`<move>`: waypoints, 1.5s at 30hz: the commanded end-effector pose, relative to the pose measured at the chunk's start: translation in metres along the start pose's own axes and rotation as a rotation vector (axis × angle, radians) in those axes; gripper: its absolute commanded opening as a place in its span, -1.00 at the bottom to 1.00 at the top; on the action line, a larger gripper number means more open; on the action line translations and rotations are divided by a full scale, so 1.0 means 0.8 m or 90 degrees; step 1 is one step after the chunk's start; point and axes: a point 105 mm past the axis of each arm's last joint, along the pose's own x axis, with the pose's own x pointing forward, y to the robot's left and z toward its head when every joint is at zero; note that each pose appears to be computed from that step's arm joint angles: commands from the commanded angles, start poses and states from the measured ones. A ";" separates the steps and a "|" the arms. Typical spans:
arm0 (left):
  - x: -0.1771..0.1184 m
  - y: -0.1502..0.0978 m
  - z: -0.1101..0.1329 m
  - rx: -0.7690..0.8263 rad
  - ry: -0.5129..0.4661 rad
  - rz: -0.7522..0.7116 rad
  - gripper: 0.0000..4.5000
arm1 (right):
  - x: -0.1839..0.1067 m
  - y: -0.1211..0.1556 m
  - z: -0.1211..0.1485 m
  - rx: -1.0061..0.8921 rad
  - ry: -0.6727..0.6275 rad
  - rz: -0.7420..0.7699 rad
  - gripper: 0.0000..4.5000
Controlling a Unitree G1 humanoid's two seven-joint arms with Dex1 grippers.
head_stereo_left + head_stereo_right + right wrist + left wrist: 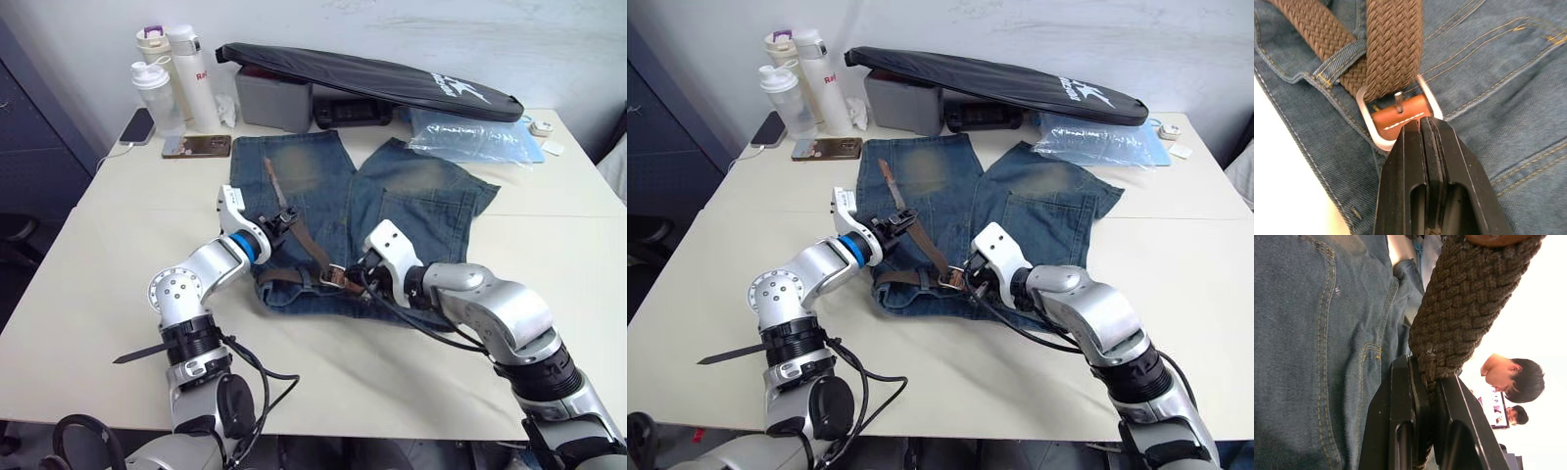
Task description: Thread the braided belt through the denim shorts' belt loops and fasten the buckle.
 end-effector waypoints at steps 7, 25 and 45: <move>0.002 -0.017 0.002 0.023 0.000 -0.040 -1.00 | 0.015 0.016 0.022 -0.011 -0.046 0.048 -0.95; -0.004 -0.008 -0.002 0.025 0.002 -0.026 -1.00 | 0.029 0.024 0.029 0.006 -0.075 0.102 -0.95; -0.013 0.004 0.006 0.050 -0.008 -0.005 -1.00 | 0.030 0.002 0.006 0.065 -0.099 0.146 -0.95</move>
